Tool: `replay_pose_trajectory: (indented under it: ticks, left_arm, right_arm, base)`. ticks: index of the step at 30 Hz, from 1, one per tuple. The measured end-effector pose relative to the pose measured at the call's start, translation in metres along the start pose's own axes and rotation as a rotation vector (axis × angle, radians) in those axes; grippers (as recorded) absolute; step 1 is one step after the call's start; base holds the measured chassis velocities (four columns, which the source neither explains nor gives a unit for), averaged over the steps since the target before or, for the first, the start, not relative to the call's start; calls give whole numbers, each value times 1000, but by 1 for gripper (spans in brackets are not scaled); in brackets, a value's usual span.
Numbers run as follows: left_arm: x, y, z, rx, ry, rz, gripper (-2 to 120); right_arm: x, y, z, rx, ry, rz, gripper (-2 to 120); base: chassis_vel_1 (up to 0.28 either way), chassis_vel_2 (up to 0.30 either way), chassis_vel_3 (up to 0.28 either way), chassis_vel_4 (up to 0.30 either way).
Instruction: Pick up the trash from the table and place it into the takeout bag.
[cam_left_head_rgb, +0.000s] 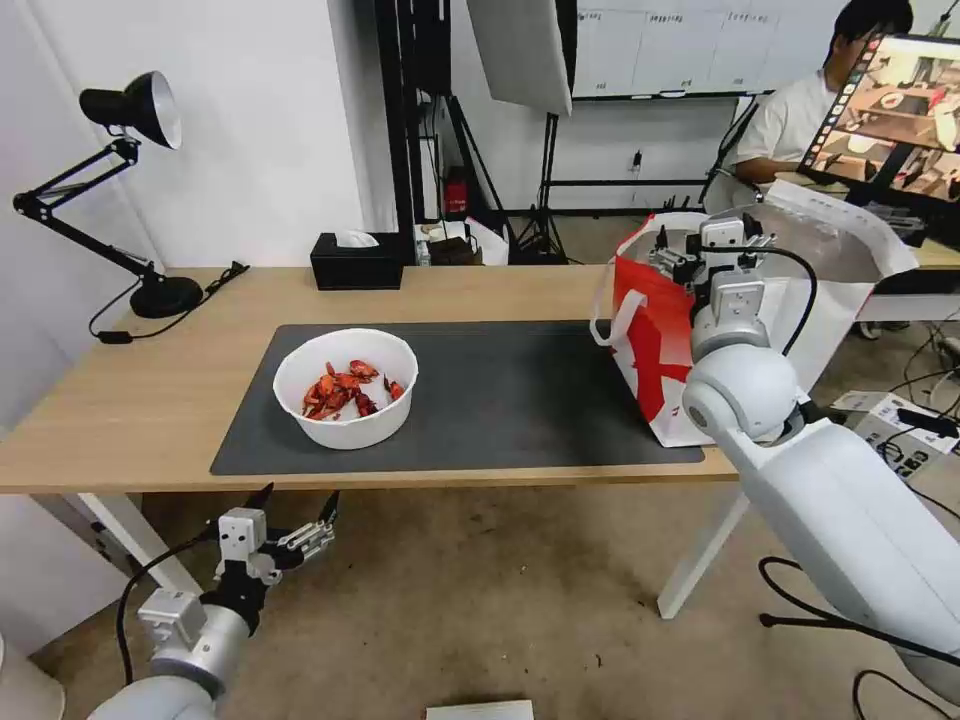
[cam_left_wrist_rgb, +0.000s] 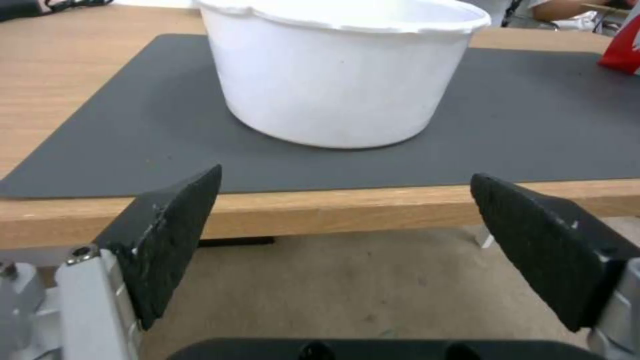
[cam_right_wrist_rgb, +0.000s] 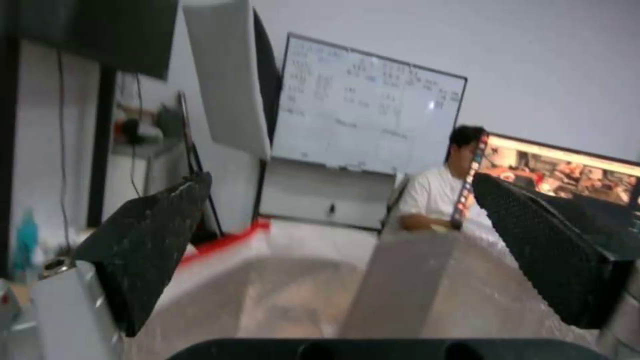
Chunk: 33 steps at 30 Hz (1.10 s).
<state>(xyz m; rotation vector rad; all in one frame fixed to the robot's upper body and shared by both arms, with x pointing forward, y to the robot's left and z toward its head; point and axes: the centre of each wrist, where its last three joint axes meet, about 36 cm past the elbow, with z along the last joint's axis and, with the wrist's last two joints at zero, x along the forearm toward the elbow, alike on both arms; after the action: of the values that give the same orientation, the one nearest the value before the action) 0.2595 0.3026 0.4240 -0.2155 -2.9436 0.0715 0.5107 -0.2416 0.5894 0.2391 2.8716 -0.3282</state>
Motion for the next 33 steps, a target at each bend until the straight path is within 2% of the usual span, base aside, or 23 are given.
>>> replay_pose_trajectory:
  ticks: [3, 5, 6, 7, 9, 13, 15, 16, 19, 33]
  left_arm:
    - [0, 0, -1, 0, -2, -2, 100]
    - [0, 1, -1, 0, -4, -5, 100]
    - [0, 1, -1, 1, -5, -6, 100]
    - [0, 1, -1, 1, -5, -6, 100]
    - [0, 1, -1, 4, -7, -10, 100]
    - [-1, -1, 0, 15, -11, -12, 100]
    - [-1, -2, 0, 18, -15, -12, 100]
    - [-1, -2, 0, 18, -15, -12, 100]
    - [1, -2, -1, 19, -18, -11, 100]
    - [8, -6, -2, 21, -20, -10, 100]
  right_arm:
    - [7, -5, -6, -53, -21, -42, 100]
    - [23, -10, -10, -117, -20, -118, 100]
    - [35, -12, -9, -155, -6, -169, 100]
    - [35, -12, -9, -155, -6, -169, 100]
    - [60, -11, -7, -241, 37, -277, 100]
    - [81, -13, -5, -292, 71, -364, 100]
    - [100, -15, 6, -331, 85, -459, 100]
    - [100, -15, 6, -331, 85, -459, 100]
    - [134, -14, 24, -412, 108, -567, 100]
    - [212, 1, 78, -485, 155, -584, 100]
  base:
    - [0, 0, 0, 0]
    - [0, 0, 0, 0]
    - [0, 0, 0, 0]
    - [0, 0, 0, 0]
    - [0, 0, 0, 0]
    - [0, 0, 0, 0]
    - [0, 0, 0, 0]
    - [0, 0, 0, 0]
    - [0, 0, 0, 0]
    - [0, 0, 0, 0]
